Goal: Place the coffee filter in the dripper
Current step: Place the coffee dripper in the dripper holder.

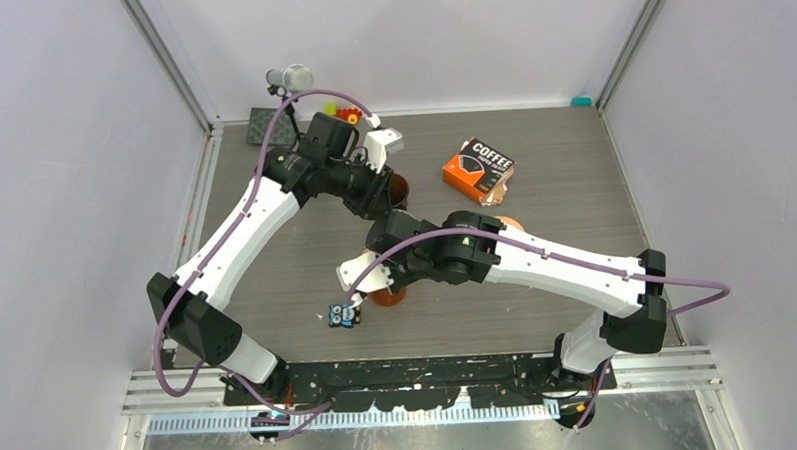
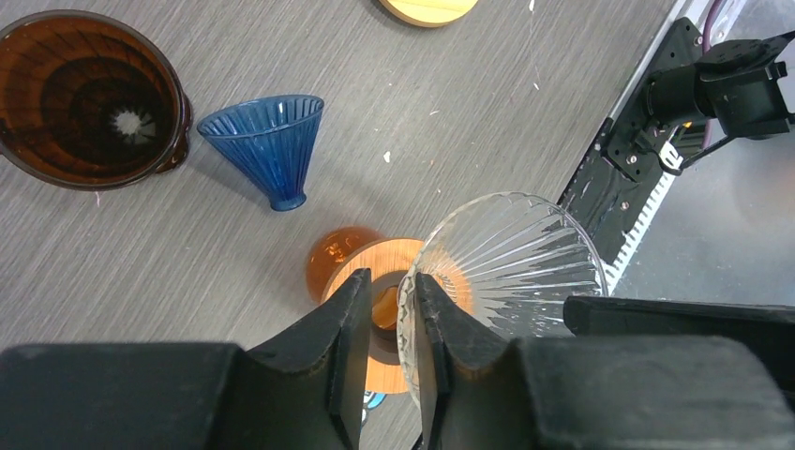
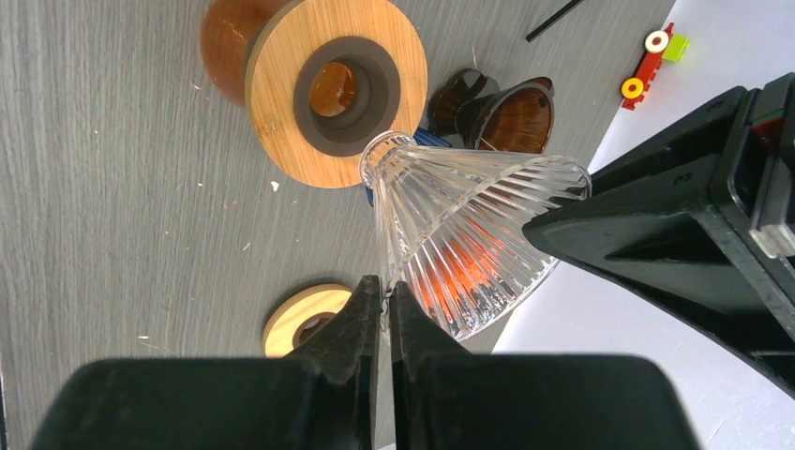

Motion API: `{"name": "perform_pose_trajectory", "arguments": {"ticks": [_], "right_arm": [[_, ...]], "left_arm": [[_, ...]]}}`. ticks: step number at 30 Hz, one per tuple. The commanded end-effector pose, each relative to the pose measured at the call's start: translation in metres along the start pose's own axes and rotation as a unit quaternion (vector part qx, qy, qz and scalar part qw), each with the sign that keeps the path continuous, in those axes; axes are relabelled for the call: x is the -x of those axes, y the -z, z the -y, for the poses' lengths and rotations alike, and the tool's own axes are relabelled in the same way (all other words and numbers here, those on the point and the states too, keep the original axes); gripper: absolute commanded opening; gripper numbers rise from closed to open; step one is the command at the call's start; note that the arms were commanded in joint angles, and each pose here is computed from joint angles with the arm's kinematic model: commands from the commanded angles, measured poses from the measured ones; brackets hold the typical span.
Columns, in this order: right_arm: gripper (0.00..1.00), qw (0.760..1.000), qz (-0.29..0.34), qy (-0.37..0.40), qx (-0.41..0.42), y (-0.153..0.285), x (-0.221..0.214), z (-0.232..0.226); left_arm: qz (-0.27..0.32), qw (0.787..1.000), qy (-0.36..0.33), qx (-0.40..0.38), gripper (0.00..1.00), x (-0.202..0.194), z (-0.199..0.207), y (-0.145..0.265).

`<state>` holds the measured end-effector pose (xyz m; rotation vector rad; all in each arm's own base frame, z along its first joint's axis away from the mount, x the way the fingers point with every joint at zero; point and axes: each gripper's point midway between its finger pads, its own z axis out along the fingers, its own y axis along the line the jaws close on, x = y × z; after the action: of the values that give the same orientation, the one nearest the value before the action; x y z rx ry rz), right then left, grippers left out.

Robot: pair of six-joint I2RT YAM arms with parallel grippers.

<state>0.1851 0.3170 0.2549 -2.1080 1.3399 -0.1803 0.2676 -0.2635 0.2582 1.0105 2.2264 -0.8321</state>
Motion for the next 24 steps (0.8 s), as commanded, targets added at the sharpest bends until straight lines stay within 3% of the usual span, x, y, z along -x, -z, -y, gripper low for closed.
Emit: {"name": "perform_pose_trajectory", "arguments": {"ticks": [1, 9, 24], "right_arm": [[0.0, 0.999, 0.008, 0.006, -0.031, 0.013, 0.007, 0.016], [0.0, 1.0, 0.006, 0.011, -0.023, 0.009, 0.011, 0.014], [0.01, 1.0, -0.005, 0.022, -0.007, -0.008, 0.02, 0.004]], "left_arm": [[0.009, 1.0, -0.01, -0.004, 0.23, 0.003, 0.003, 0.002], [0.006, 1.0, -0.012, 0.0, 0.0, -0.004, 0.005, 0.006], [0.037, 0.998, -0.045, 0.022, 0.0, -0.022, 0.001, 0.011]]}}
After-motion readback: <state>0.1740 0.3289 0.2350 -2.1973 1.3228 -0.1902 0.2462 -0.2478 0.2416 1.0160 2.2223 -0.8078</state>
